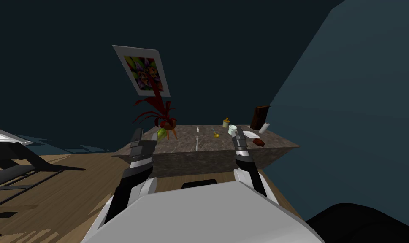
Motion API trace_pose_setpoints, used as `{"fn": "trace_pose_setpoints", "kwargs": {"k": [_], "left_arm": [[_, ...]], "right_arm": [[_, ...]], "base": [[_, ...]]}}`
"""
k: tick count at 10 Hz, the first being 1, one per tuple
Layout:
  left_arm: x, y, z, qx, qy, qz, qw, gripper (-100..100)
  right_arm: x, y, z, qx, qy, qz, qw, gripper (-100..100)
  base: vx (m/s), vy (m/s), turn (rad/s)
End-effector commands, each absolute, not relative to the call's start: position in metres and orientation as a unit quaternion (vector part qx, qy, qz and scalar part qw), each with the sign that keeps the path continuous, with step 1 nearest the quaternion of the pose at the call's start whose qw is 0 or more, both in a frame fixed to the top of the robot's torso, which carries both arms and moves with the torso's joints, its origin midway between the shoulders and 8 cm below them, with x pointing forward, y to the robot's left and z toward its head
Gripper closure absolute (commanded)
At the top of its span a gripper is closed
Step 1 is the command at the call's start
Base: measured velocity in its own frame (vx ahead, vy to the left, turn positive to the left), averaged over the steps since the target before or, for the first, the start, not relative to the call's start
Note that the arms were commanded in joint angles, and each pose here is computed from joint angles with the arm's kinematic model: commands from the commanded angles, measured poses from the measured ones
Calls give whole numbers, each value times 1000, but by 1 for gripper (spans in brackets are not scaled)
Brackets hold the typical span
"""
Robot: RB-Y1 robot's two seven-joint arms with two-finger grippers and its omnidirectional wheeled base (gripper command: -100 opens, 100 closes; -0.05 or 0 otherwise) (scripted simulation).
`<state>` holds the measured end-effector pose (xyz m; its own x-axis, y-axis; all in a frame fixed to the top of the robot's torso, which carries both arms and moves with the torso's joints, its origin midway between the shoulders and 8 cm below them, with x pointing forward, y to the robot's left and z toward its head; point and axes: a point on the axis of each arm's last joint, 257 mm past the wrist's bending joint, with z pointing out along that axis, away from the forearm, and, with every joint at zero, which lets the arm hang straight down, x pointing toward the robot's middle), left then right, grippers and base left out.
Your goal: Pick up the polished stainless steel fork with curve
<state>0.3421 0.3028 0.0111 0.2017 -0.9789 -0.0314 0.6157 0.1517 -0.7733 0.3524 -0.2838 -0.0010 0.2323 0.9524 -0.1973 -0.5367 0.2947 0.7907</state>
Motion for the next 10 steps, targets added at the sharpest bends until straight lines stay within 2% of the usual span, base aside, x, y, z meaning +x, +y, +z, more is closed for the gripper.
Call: {"fn": "trace_pose_setpoints", "kwargs": {"k": [1, 10], "left_arm": [[349, 299, 8, -318, 296, -572, 696, -100], [427, 295, -32, -361, 355, -618, 602, -100]], "right_arm": [[352, -284, -1, 299, 347, 513, 726, 0], [352, -284, -1, 299, 347, 513, 726, 0]], "base": [[-2, -14, -6], [-6, -54, -12]]}}
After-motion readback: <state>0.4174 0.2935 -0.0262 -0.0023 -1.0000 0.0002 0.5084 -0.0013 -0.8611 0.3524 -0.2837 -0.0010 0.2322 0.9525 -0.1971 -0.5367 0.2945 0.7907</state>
